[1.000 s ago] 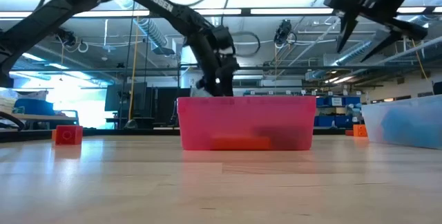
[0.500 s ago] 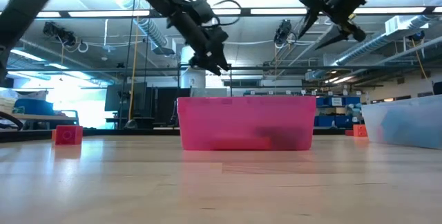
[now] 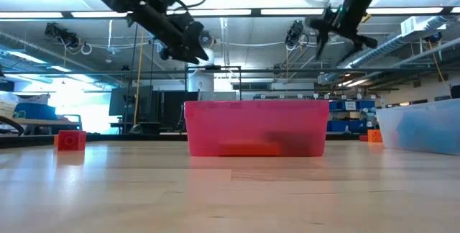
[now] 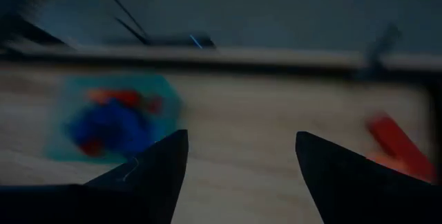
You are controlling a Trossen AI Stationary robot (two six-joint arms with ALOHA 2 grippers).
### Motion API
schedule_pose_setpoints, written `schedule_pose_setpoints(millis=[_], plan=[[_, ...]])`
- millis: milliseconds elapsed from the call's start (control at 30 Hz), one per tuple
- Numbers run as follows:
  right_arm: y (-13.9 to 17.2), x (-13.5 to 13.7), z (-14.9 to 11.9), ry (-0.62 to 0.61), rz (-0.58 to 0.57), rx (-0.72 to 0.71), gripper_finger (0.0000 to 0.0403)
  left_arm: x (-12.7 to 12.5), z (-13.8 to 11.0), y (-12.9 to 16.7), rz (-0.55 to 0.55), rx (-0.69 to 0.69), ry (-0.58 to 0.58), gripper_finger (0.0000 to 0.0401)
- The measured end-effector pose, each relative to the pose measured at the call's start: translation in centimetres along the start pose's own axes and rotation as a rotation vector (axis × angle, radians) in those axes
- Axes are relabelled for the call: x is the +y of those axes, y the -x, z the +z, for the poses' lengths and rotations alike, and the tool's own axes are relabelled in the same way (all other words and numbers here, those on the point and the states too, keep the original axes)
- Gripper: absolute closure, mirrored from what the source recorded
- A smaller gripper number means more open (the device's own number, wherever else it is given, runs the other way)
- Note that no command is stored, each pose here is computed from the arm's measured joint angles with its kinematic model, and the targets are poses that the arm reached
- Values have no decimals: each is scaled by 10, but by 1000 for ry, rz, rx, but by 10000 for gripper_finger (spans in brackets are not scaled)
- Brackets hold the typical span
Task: Sort blocks by size
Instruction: Put the orange 4 stud game piece into the transparent bin
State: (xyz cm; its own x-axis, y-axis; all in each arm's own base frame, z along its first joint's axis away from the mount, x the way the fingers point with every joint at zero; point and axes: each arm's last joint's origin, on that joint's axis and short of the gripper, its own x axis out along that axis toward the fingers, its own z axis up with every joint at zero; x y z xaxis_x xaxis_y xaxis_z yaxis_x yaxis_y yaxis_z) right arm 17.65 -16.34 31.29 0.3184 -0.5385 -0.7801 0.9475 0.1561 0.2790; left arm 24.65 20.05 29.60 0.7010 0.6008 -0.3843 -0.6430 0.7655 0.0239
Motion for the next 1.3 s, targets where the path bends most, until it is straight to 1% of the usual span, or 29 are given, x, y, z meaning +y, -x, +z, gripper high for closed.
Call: schedule_pose_setpoints(millis=[67,167,300,467,633,700,800,867,1100,1167,1233,1300], plan=[[-12,-5,8,-15,-79,127,120,2,-3,8,53,-8,1,158],[-30,-12,17,-14,-179,252,120,3,-5,13,105,-9,0,158],[-58,-24,21,-58,-277,368,117,4,-5,16,123,-17,-3,158],[-83,-40,18,-87,-396,510,108,4,-7,16,123,4,-11,158],[-99,-53,21,-108,-486,521,103,4,-8,15,123,22,-58,158],[-105,-58,21,-124,-538,513,101,4,-8,15,123,21,-62,158],[-115,-67,17,-136,-580,541,99,4,-8,15,123,25,-64,158],[-120,-66,16,-132,-613,527,98,4,-9,15,123,31,-65,158],[-141,-70,7,-156,-686,562,100,4,-10,15,124,46,-66,158],[-149,-71,1,-140,-726,579,100,4,-11,15,124,48,-66,158],[-152,-70,-3,-118,-764,561,100,4,-11,15,124,54,-67,158],[-157,-71,-8,-108,-777,561,100,4,-12,15,123,63,-68,158]])
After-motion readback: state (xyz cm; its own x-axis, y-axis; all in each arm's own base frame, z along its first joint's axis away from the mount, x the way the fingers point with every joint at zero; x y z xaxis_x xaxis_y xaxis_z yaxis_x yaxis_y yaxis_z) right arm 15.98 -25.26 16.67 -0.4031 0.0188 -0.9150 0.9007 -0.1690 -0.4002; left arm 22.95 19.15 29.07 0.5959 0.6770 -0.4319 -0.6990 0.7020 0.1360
